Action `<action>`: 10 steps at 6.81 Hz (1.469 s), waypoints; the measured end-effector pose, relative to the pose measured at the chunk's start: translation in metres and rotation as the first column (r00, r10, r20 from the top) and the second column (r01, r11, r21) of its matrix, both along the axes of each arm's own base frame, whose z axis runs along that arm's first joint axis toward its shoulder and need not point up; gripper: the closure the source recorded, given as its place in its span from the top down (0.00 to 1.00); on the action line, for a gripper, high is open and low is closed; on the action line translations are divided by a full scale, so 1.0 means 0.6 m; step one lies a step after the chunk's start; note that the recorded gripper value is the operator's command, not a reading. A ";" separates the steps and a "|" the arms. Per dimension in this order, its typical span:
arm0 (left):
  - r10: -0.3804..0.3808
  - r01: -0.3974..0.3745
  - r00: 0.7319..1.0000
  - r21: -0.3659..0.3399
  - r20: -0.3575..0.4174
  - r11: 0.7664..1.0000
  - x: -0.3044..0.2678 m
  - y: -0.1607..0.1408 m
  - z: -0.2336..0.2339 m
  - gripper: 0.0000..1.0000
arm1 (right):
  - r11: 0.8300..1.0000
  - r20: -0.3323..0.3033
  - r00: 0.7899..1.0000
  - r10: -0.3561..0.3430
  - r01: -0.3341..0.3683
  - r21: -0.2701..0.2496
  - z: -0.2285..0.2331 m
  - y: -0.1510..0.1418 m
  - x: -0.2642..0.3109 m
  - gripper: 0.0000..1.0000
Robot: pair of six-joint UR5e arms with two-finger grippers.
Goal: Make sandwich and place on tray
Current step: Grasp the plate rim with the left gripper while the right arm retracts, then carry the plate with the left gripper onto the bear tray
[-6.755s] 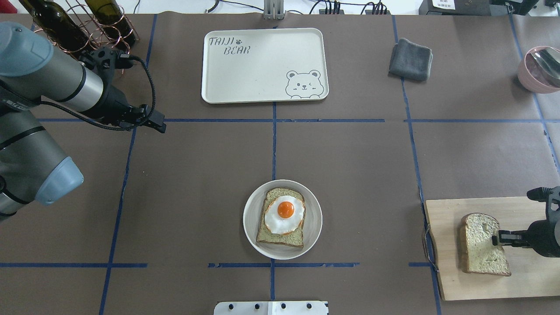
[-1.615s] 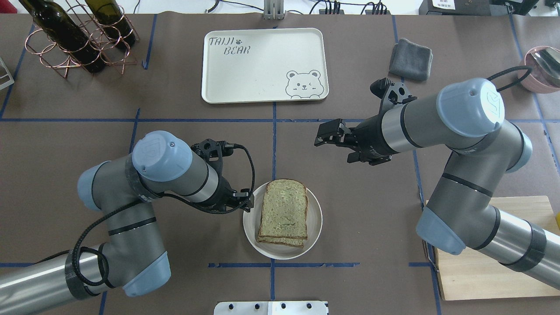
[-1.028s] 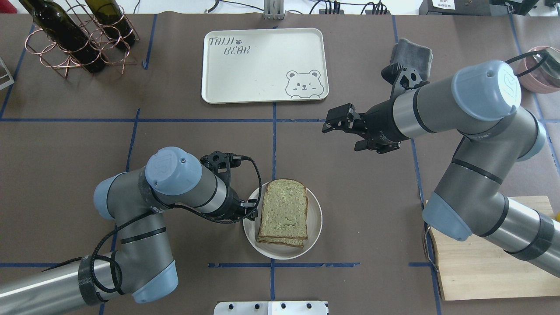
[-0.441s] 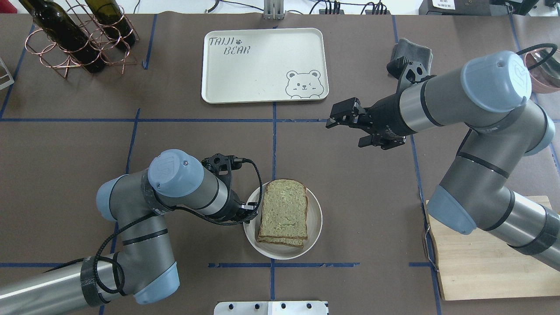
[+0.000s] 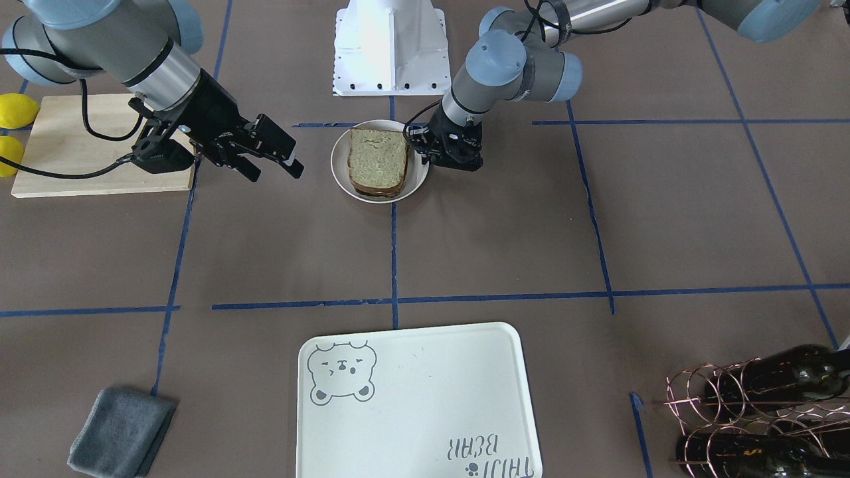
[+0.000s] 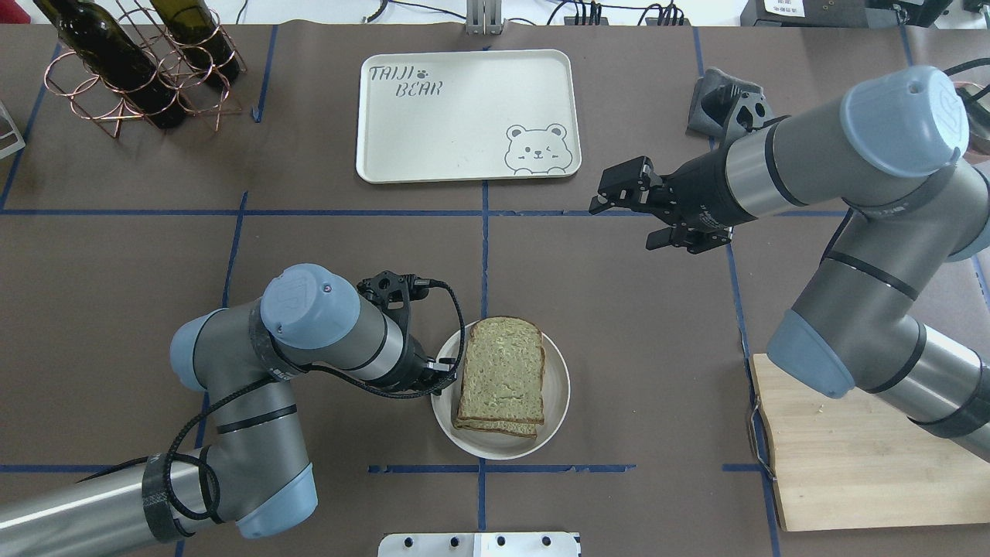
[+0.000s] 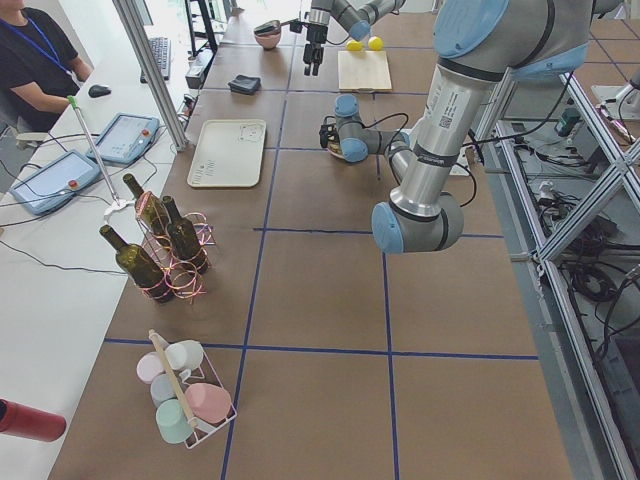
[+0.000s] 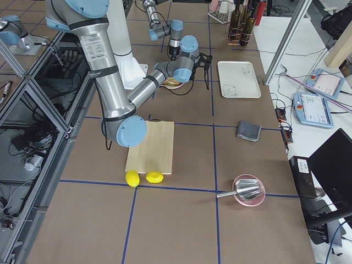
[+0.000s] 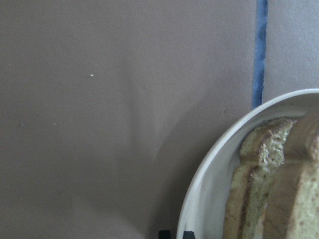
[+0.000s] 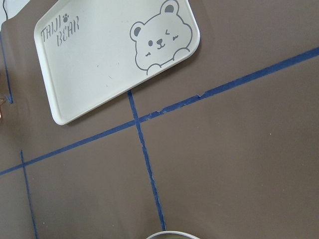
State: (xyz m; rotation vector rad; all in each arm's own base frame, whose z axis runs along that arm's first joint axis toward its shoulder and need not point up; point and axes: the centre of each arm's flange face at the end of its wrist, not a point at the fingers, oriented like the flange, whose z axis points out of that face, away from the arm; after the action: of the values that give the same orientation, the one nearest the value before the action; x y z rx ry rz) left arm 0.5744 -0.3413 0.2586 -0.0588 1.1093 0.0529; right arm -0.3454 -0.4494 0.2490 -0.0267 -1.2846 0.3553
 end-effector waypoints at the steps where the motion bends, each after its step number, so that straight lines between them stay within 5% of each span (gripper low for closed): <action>1: -0.003 0.003 1.000 0.002 -0.009 1.000 -0.007 -0.002 -0.007 0.00 | 1.000 -0.005 1.000 0.009 -0.009 -0.001 0.006 -0.005 0.009 1.00; 3: -0.054 0.054 0.998 -0.015 -0.025 0.998 -0.050 -0.053 -0.019 0.00 | 0.998 -0.047 0.998 0.034 -0.031 0.051 0.034 -0.029 0.049 1.00; 5: -0.123 0.119 0.992 -0.086 -0.036 0.989 -0.112 -0.131 -0.029 0.00 | 0.986 -0.216 0.976 0.018 0.018 0.164 0.085 -0.067 0.092 1.00; 8: -0.261 0.254 0.965 -0.230 0.000 0.940 -0.120 -0.256 -0.064 0.00 | 0.941 -0.485 0.872 -0.065 0.215 0.261 0.154 -0.116 0.149 1.00; 10: -0.360 0.359 0.931 -0.332 0.061 0.872 -0.113 -0.364 -0.071 0.00 | 0.905 -0.575 0.810 -0.114 0.323 0.276 0.205 -0.130 0.208 1.00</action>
State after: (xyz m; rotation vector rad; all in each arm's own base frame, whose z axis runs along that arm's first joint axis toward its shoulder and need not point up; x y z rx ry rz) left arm 0.5064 -0.5599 0.2161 -0.1588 1.1070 -0.4760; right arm -0.2204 -0.5274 0.3719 0.2256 -0.7406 -0.0898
